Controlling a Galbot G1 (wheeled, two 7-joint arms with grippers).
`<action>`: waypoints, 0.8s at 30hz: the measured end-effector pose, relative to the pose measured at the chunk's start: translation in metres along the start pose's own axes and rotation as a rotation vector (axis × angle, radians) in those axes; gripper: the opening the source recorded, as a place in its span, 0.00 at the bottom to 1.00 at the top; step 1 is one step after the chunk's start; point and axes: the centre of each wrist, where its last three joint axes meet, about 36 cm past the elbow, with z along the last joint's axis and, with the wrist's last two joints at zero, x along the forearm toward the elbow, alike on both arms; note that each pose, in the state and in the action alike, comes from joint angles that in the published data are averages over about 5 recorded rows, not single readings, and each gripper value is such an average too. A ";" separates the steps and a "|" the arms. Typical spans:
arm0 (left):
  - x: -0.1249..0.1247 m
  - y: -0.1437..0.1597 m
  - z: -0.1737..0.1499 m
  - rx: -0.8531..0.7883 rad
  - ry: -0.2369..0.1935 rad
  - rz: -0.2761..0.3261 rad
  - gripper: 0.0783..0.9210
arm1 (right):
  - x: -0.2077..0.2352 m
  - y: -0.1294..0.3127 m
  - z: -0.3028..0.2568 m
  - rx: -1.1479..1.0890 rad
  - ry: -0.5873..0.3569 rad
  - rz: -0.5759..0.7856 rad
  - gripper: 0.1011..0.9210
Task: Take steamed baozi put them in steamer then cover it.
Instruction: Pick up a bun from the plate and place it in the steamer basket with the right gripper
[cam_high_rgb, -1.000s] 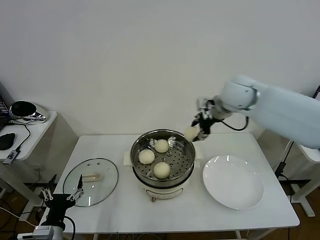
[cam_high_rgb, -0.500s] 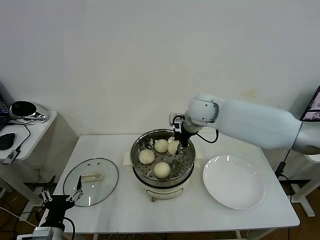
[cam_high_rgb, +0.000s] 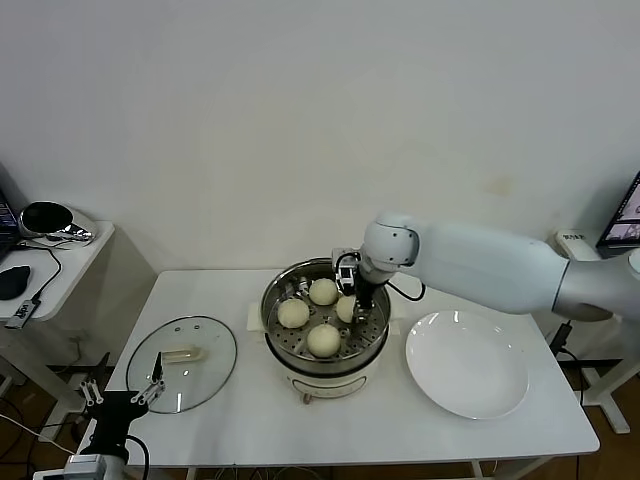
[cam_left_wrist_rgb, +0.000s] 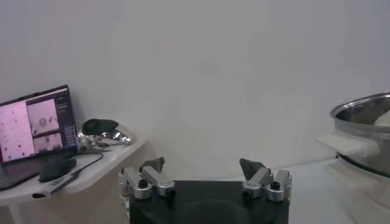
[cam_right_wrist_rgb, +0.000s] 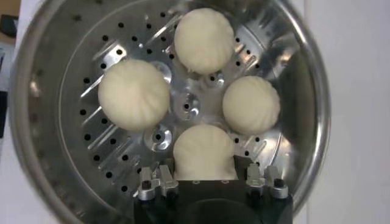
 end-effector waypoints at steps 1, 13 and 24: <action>0.000 0.000 0.000 0.000 0.000 0.000 0.88 | -0.001 0.000 0.001 -0.001 0.002 0.001 0.61; -0.002 0.001 -0.001 0.000 -0.005 -0.003 0.88 | 0.005 0.003 0.009 -0.025 -0.019 0.008 0.85; -0.002 -0.002 -0.001 0.023 -0.006 -0.001 0.88 | 0.029 0.029 0.049 -0.107 -0.182 0.100 0.88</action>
